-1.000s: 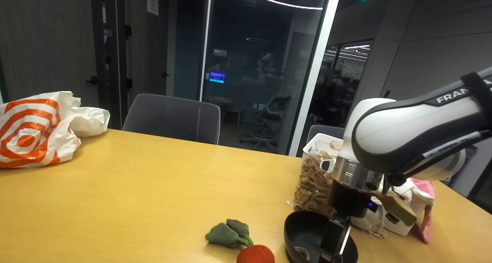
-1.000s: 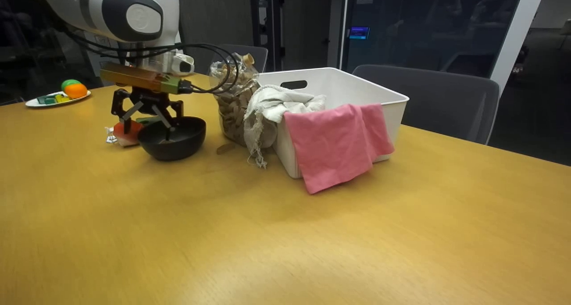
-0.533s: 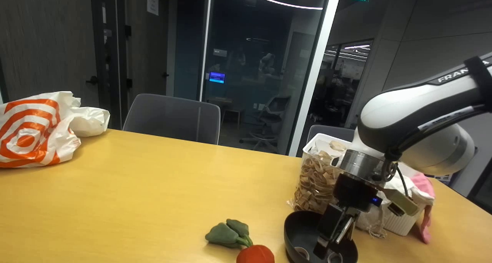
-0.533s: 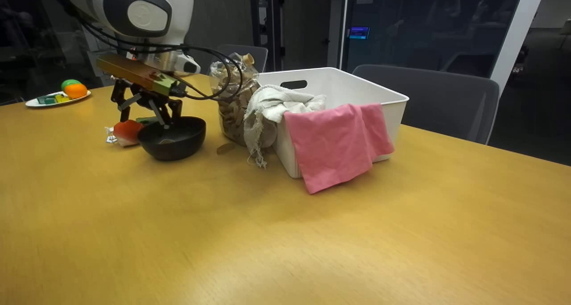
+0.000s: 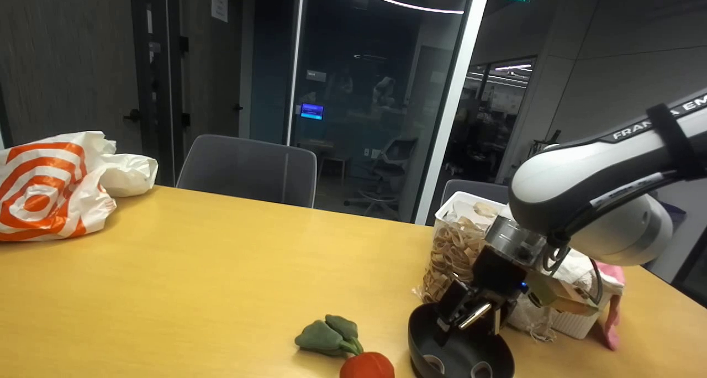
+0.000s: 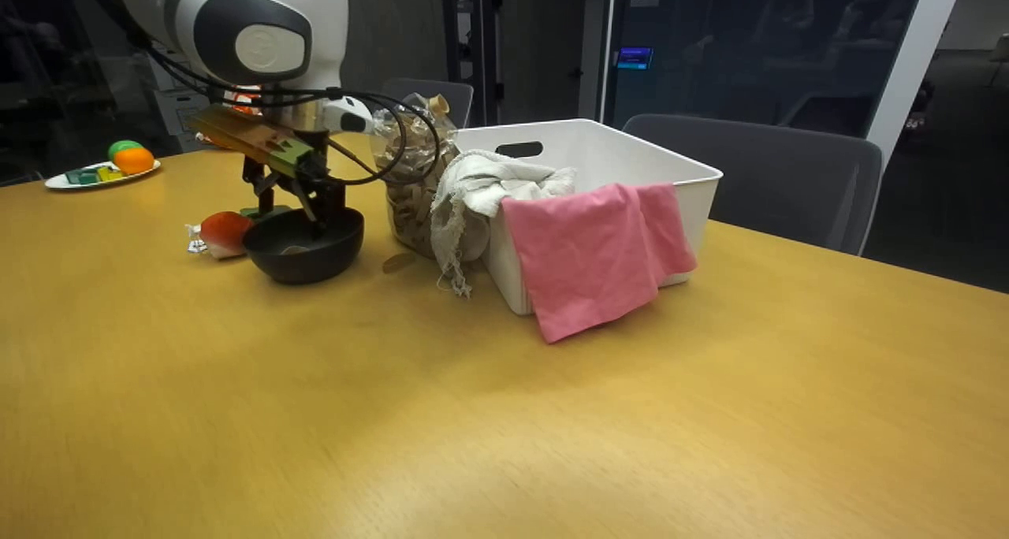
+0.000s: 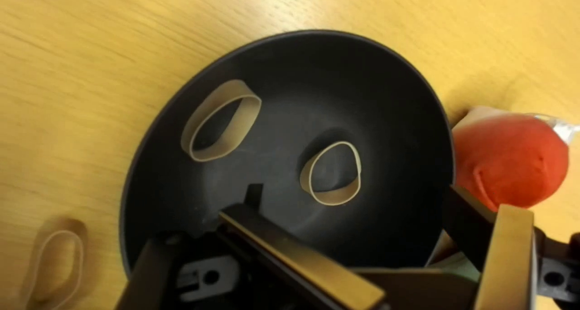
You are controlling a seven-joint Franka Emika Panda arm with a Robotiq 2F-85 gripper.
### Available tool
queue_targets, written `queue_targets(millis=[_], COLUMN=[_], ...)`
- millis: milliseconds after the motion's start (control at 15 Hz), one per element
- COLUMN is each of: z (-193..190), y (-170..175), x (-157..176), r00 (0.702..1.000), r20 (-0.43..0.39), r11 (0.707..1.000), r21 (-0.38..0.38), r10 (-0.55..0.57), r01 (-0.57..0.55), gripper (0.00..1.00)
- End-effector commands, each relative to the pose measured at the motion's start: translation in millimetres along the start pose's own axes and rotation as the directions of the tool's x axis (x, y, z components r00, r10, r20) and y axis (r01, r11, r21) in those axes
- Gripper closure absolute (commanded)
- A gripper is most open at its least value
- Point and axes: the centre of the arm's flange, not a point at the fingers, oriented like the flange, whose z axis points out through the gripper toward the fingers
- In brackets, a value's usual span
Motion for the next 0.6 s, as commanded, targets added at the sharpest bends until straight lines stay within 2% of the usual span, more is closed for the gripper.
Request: queue_targets(millis=[0, 267, 533], z=[7, 15, 28], y=[-5, -10, -12], x=[-8, -14, -16], r00=[0.996, 0.99, 0.99], r20=[-0.006, 0.031, 0.054], r11=[0.993, 0.986, 0.984], r21=[-0.066, -0.098, -0.133], r10=[0.094, 0.138, 0.13], r01=[-0.094, -0.134, -0.122], gripper=[0.0, 0.0, 0.0])
